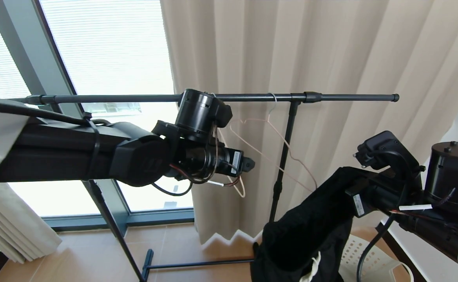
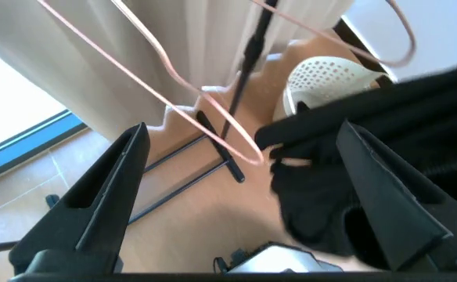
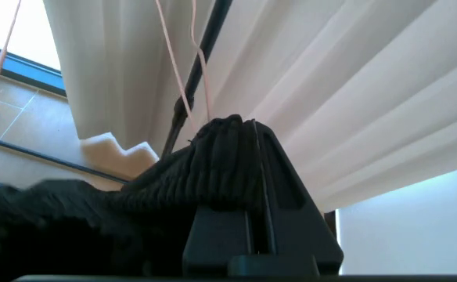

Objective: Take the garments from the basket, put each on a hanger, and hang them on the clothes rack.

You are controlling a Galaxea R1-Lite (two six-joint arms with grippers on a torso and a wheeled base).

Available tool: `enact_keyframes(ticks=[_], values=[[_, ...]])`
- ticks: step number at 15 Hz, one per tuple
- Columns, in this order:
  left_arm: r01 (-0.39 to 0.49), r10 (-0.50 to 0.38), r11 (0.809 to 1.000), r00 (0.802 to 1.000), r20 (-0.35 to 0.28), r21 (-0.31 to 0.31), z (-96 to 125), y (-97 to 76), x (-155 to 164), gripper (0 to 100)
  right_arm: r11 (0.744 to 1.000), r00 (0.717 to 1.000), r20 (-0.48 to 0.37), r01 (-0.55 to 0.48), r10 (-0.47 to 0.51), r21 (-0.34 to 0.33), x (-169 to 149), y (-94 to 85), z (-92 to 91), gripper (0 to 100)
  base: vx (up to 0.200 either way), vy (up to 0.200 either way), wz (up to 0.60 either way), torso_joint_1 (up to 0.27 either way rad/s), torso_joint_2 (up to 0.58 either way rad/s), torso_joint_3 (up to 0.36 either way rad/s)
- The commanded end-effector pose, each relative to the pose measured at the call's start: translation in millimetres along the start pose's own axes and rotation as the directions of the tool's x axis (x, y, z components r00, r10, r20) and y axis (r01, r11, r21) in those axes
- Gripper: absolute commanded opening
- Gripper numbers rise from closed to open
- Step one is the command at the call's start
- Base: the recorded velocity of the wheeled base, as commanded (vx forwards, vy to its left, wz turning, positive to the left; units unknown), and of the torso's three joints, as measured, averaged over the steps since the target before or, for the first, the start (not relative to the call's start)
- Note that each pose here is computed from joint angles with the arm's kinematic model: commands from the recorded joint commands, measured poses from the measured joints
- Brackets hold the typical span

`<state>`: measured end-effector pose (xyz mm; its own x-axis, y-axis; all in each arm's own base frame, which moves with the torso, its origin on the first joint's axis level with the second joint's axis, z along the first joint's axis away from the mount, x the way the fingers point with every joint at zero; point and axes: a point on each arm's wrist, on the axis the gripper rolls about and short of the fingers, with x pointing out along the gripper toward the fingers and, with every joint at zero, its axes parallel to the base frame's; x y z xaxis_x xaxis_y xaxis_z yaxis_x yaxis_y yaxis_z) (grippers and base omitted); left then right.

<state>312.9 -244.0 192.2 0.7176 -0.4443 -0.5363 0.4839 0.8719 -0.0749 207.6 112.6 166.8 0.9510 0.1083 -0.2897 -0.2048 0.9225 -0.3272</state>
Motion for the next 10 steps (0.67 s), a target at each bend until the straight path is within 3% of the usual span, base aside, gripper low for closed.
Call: enact_keyframes(ticks=[1, 10], values=[[-0.056, 0.055, 0.998, 0.998, -0.038, -0.026, -4.8, -0.7, 34.0, 100, 1.000, 1.000, -0.006, -0.010, 0.010, -0.006, 0.7, 2.9, -1.4, 0, 0.000, 0.000, 0.00, 0.000, 0.00, 0.000], [-0.273, 0.272, 0.962, 0.961, -0.050, -0.026, -15.7, 4.6, 66.8, 100, 1.000, 1.000, -0.010, -0.023, 0.022, -0.012, 0.2, 5.9, -3.0, 0, 0.000, 0.000, 0.00, 0.000, 0.00, 0.000]])
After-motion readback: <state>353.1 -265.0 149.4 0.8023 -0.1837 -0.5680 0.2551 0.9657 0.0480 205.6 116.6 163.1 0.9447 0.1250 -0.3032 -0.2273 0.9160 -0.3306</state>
